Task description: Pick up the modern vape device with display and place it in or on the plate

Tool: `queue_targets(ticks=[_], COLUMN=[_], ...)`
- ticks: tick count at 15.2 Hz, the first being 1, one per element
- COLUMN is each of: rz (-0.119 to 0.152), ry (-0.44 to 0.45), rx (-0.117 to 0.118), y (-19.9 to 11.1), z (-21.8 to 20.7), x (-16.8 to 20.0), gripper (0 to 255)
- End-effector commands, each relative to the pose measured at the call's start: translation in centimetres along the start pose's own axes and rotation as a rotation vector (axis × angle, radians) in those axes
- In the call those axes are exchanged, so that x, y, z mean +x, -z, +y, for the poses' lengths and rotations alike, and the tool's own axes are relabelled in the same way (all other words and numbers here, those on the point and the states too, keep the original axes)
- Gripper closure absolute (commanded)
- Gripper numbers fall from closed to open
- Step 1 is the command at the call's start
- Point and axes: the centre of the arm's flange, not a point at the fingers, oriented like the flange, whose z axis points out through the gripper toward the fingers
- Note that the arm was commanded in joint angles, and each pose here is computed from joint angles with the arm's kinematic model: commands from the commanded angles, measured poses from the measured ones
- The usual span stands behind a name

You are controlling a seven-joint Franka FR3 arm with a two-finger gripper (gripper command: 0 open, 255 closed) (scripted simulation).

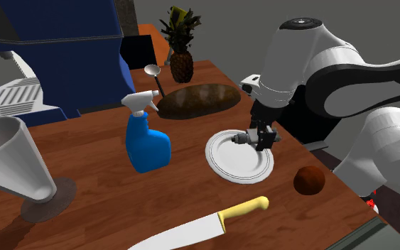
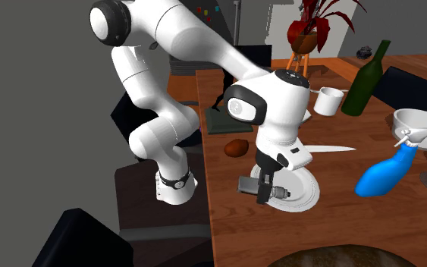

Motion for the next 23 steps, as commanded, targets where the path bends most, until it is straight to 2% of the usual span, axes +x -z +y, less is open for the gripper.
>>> queue_targets(ticks=[1, 2, 11, 23], rz=[0.0, 0.0, 0.0, 0.0], ry=[0.0, 0.0, 0.0, 0.0], rx=[0.0, 0.0, 0.0, 0.0], y=[0.0, 0.0, 0.0, 6.3], z=[0.0, 0.0, 0.0, 0.4], x=[0.0, 0.0, 0.0, -0.1], gripper=[0, 255, 255, 255])
